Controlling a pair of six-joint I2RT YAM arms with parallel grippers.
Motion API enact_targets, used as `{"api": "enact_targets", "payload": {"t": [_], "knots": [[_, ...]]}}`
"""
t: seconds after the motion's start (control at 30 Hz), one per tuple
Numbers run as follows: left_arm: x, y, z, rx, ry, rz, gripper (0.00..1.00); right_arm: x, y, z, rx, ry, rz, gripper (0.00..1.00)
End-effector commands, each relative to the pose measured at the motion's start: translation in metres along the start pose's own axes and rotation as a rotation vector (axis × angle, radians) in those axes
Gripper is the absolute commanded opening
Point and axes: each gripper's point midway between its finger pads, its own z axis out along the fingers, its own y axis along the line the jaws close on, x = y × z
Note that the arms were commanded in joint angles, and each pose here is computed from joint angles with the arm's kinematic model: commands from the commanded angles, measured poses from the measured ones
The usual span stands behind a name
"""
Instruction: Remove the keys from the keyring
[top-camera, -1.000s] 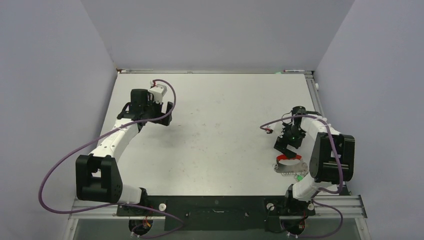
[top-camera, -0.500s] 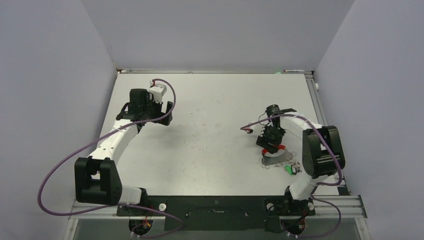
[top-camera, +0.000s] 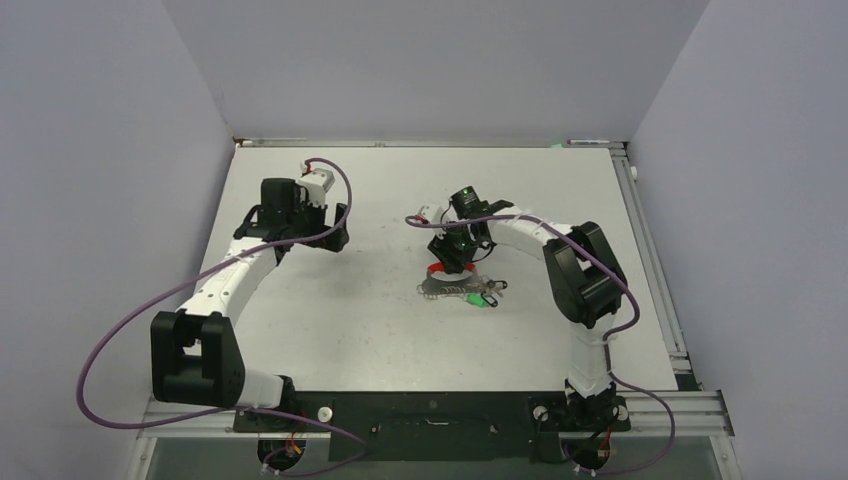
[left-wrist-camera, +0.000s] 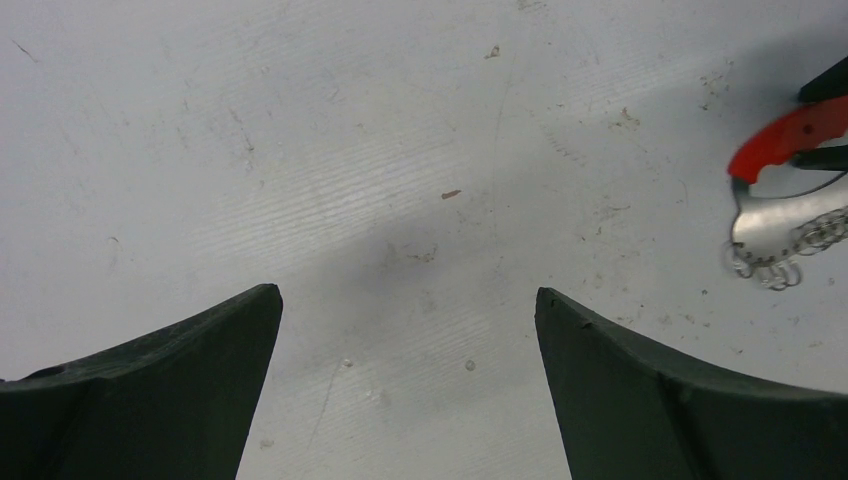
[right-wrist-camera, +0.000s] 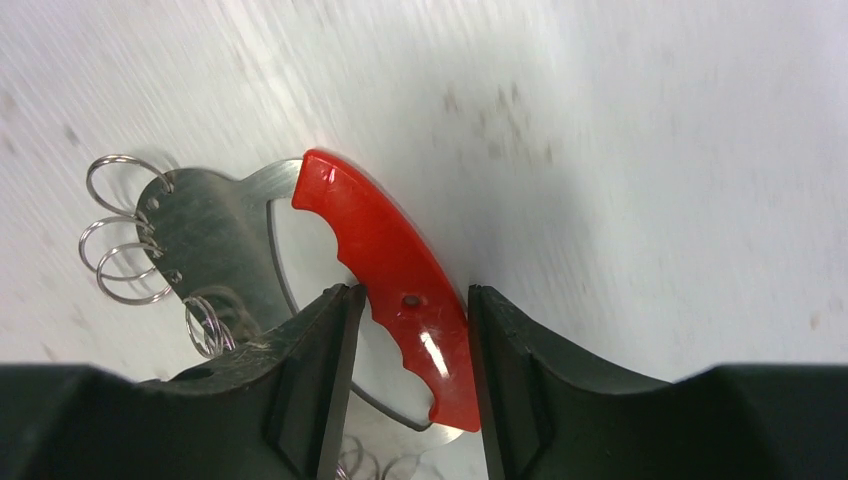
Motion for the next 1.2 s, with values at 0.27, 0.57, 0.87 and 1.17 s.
{"api": "enact_targets", "payload": {"t": [0.27,0.57,0.87,1.17], "knots": [[0.010,-0.071,0.027,0.429,0.045,-0.129,0.92,-0.054,0.036,-0.014,-0.205,-0.232,0.195,0.58],[0.053,-0.119,0.052,0.577,0.231,-0.297,0.65,-0.007,0.023,-0.041,-0.146,-0.214,0.307,0.59],[0.088,-0.162,0.073,0.592,0.363,-0.294,0.51,0.016,0.034,-0.026,-0.179,-0.184,0.359,0.59],[0.105,-0.176,0.085,0.553,0.411,-0.253,0.30,0.008,0.052,-0.024,-0.260,-0.228,0.352,0.59]]}}
